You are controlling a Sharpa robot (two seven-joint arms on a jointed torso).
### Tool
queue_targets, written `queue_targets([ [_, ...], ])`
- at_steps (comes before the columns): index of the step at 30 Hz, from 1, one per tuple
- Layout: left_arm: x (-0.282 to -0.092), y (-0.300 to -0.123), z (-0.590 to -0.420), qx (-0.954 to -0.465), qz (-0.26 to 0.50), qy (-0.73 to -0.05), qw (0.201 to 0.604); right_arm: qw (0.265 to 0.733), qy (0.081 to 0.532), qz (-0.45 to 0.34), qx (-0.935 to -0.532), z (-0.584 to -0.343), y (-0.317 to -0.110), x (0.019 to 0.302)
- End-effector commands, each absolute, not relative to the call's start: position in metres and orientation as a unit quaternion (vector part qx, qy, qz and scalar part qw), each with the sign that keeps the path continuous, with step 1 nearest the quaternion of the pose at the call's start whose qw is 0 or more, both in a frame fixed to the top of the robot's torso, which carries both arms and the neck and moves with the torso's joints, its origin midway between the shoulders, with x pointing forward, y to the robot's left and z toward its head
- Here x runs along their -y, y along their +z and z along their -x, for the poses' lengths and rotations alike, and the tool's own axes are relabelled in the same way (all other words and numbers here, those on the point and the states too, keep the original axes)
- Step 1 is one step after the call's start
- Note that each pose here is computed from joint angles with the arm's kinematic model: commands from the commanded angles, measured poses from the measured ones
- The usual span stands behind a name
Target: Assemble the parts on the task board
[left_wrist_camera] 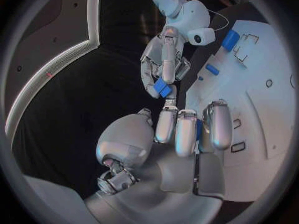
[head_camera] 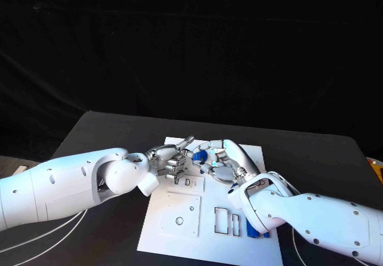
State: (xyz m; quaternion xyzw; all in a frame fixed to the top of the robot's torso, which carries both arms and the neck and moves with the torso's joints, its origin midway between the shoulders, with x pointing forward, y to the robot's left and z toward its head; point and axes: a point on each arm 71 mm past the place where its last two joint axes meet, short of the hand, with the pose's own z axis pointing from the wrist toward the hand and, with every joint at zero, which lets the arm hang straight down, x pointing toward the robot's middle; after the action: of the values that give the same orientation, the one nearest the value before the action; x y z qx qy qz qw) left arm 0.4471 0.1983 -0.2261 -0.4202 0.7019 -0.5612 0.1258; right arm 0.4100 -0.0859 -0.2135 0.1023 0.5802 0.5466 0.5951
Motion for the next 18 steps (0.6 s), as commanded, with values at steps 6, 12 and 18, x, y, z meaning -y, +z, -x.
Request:
queue_targets([
  [6,-0.211,-0.23,-0.454,-0.711,0.436,-0.523,0.177,0.594,0.551,-0.09,-0.579,-0.406,-0.212,0.084],
  [12,-0.23,-0.235,-0.462,-0.718,0.451,-0.484,0.215,0.591,0.547,-0.081,-0.587,-0.405,-0.212,0.085],
  [18,-0.251,-0.235,-0.469,-0.707,0.468,-0.472,0.241,0.583,0.534,-0.068,-0.609,-0.409,-0.214,0.086],
])
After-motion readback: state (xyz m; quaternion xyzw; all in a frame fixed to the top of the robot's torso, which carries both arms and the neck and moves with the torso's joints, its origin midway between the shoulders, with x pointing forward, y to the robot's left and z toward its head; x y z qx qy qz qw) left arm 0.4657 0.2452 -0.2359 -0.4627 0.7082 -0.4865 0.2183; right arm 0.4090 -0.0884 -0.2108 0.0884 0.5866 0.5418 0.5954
